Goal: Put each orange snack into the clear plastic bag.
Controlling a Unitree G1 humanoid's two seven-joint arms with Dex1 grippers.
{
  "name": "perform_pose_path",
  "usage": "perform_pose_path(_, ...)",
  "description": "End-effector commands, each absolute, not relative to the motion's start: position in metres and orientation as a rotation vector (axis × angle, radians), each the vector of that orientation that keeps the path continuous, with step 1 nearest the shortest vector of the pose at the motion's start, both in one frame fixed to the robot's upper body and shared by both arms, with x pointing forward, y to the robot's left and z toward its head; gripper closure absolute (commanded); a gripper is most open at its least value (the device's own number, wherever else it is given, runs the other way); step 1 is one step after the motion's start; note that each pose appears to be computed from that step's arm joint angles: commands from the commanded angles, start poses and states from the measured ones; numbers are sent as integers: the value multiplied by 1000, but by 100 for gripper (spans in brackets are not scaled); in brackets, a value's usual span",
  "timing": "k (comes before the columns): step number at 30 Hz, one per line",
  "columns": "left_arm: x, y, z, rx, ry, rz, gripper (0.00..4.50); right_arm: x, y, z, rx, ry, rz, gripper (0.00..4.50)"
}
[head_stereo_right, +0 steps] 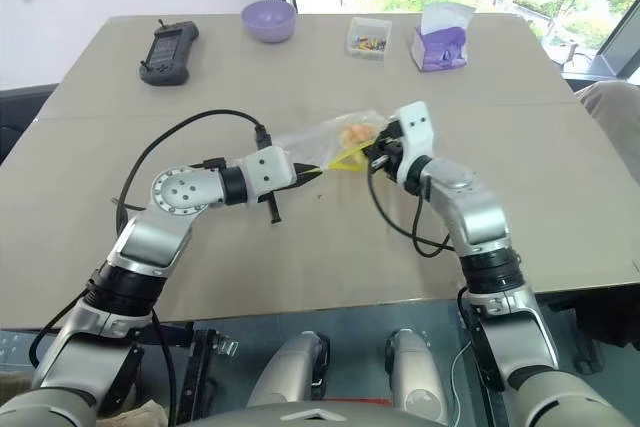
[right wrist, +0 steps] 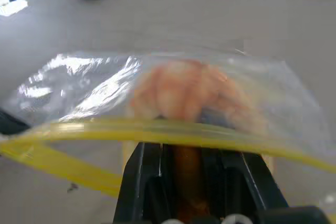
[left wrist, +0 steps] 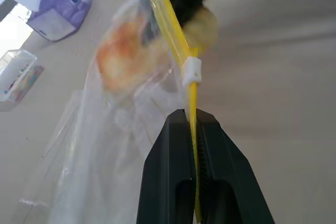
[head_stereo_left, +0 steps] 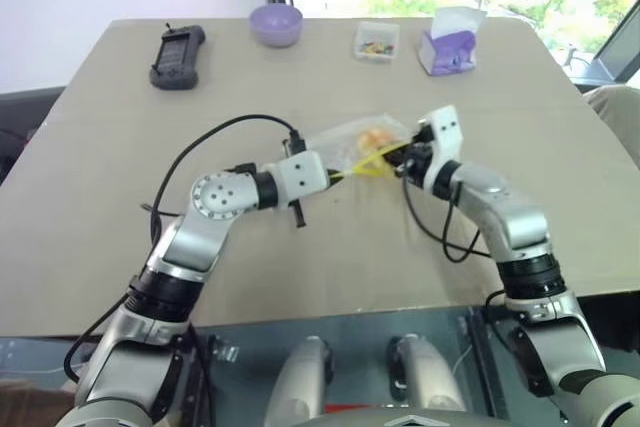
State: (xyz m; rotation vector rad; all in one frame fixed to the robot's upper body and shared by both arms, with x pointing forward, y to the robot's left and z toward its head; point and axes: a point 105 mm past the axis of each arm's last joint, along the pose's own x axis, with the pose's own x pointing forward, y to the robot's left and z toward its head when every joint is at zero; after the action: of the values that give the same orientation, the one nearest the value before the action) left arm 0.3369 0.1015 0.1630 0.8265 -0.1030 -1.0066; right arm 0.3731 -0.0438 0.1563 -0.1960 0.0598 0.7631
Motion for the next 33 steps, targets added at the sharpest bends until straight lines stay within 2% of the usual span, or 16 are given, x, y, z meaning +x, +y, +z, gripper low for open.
perform_pose_path(1,336,95,174,826,-156,-1013,450,369,-31,174,-244,-42,787,379)
perform_pose_path(8,327,94,178,777,-169,-1043,450,380,-35,178,-7,30,758,379)
perform_pose_path(16,327,98,182,682,-161,-1030,450,384,-41,170,62,99,757,379)
perform_pose_path(17,329,101,183,671,-153,-1013,450,384,-42,170,61,100,759,322)
perform_pose_path(18,332,104,183,654,-141,-989,450,384,-43,171,47,97,758,298)
perform_pose_path(21,342,113,184,615,-113,-917,450,384,-48,175,-22,64,746,147)
perform_pose_path(22,347,117,185,591,-98,-886,450,383,-51,179,-62,34,737,111)
perform_pose_path(31,374,126,205,398,-59,-762,450,351,-79,200,-347,-141,816,111)
perform_pose_path(33,375,126,207,383,-56,-758,450,348,-84,201,-417,-167,804,58)
